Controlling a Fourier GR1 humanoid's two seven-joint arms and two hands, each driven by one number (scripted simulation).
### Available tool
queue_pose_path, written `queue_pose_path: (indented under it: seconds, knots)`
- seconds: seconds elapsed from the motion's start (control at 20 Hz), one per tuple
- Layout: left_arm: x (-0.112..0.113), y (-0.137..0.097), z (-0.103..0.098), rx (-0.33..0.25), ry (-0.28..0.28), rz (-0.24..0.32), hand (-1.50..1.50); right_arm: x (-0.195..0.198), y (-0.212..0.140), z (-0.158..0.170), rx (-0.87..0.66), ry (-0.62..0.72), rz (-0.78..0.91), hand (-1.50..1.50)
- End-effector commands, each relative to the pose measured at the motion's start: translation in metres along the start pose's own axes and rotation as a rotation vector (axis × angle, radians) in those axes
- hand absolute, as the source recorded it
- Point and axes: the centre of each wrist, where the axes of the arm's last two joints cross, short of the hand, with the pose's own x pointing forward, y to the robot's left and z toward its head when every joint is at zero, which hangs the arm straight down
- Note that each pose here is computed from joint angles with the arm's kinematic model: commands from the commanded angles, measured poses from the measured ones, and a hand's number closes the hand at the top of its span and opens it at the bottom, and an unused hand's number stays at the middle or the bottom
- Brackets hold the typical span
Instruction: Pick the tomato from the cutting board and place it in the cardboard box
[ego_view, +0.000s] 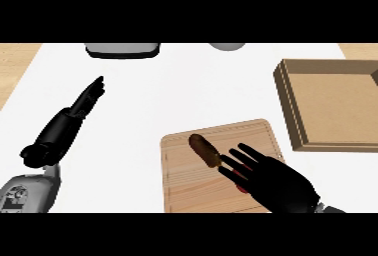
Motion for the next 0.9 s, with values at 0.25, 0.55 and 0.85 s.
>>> queue_pose_path:
  seconds: [0.25,0.55,0.85]
  knots:
    - [0.010,0.001,-0.007,0.000,-0.004,-0.012,0.00,0.007,0.011,-0.023,0.016,-0.057,-0.016,-1.50]
    - [0.003,0.009,-0.023,-0.011,0.017,0.015,0.00,-0.012,0.032,-0.023,0.026,0.009,0.005,-1.50]
    - [0.011,0.002,-0.015,-0.004,0.005,0.006,0.00,-0.018,0.049,-0.042,0.053,0.045,0.006,-1.50]
